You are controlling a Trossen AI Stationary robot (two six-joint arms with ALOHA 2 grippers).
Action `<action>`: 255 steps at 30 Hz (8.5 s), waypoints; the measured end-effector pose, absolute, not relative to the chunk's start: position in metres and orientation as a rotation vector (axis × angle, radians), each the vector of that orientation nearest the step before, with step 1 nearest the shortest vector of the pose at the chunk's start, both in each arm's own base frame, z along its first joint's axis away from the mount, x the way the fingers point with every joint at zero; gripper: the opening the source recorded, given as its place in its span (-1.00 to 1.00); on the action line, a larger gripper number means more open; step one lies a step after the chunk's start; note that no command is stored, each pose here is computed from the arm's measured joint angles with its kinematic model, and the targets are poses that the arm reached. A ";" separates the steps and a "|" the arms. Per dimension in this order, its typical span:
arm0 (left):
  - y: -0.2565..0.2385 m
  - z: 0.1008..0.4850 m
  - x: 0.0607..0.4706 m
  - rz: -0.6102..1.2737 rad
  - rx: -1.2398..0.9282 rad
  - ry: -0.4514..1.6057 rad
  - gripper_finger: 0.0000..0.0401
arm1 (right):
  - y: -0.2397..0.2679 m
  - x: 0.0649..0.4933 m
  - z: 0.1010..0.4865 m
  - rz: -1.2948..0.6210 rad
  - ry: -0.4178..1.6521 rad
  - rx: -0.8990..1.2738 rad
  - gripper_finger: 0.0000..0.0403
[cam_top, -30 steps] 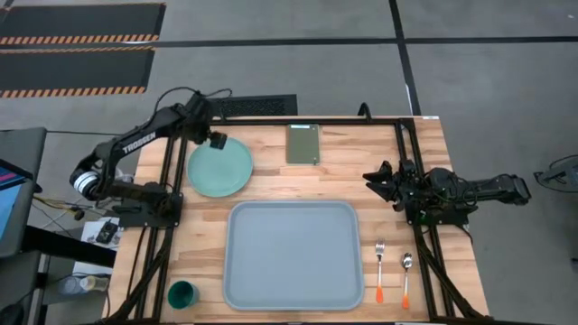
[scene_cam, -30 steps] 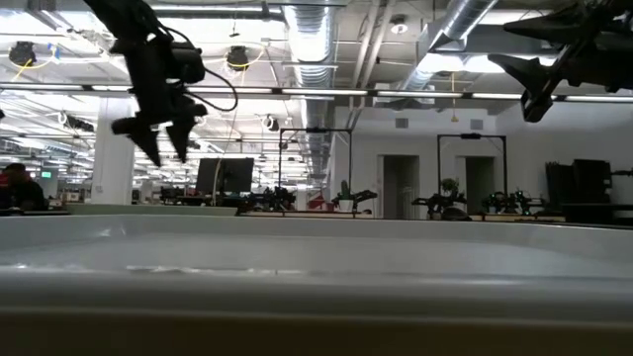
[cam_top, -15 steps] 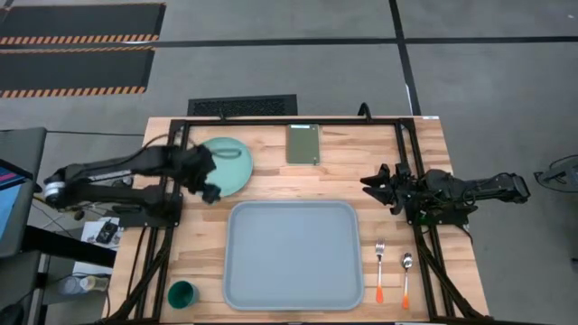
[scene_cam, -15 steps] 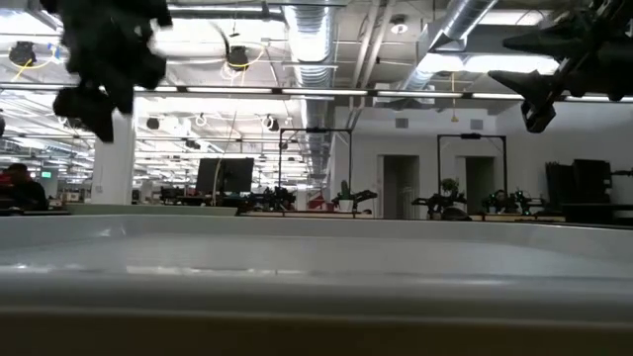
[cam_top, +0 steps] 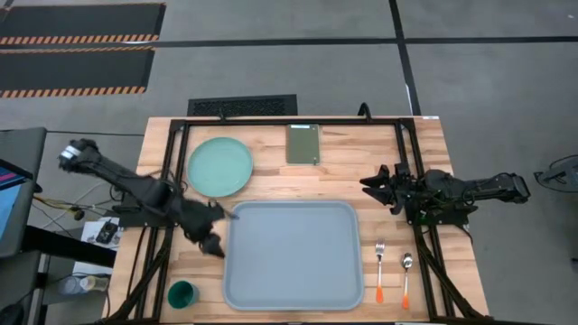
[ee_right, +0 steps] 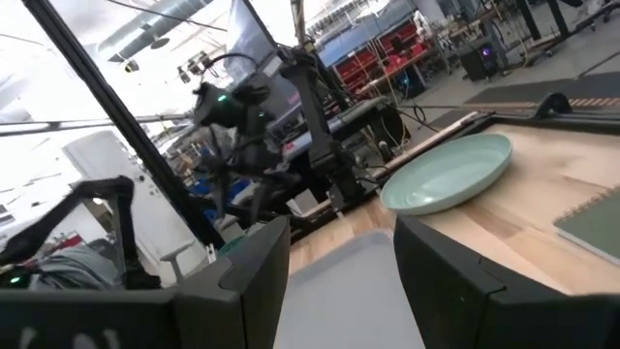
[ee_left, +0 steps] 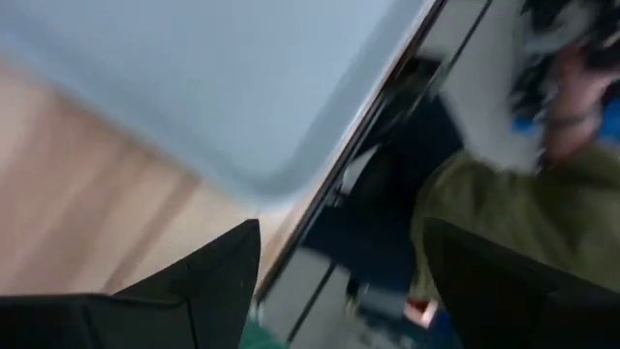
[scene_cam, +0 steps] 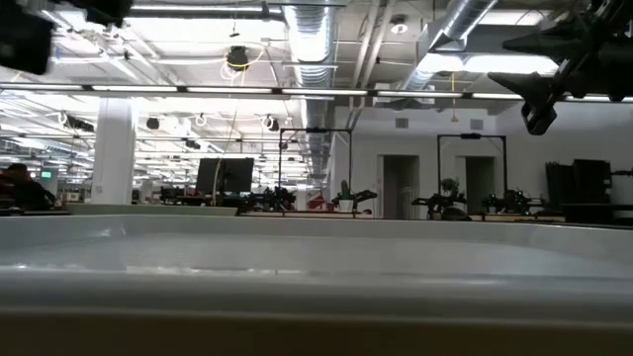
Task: Pick and place plate/cup/fork/spoon on tray
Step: Put the blue cup on the top right of the blue tray, then put the blue plate on the blue tray below the blue cup
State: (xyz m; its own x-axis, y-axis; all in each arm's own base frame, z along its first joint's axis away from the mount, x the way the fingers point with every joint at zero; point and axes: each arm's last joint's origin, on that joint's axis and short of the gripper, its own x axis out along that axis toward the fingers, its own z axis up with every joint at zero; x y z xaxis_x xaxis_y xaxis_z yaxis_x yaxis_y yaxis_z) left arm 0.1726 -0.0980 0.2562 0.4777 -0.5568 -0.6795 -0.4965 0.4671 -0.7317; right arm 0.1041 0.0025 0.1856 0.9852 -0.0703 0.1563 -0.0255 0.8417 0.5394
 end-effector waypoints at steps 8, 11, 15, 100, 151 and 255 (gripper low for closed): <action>-0.137 0.234 0.166 -0.026 -1.111 1.362 0.37 | 0.002 0.105 0.182 -0.035 -0.135 0.568 0.06; -0.145 0.239 0.159 0.005 -1.114 1.391 0.37 | 0.002 0.105 0.182 -0.035 -0.136 0.568 0.06; -0.152 0.259 0.151 0.048 -1.058 1.370 0.37 | 0.002 0.105 0.182 -0.036 -0.136 0.563 0.06; -0.184 0.324 0.172 0.678 -0.817 1.359 -1.00 | 0.002 0.105 0.171 -0.069 -0.032 0.559 0.06; -0.011 0.277 0.297 0.481 -0.814 1.239 -1.00 | 0.002 0.105 0.163 -0.097 0.054 0.586 0.06; -0.005 0.404 0.334 0.604 -0.158 1.097 -0.35 | 0.002 0.105 0.159 -0.104 0.093 0.582 0.06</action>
State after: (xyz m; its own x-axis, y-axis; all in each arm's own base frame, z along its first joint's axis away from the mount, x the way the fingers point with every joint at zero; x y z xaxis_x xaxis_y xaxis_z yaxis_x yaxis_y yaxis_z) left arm 0.3340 -0.0049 0.4038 0.3146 0.3798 -0.8700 -0.5316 0.8298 0.1700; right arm 0.1052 0.0025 0.1591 0.9906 -0.0714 -0.1168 0.1239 0.8304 0.5432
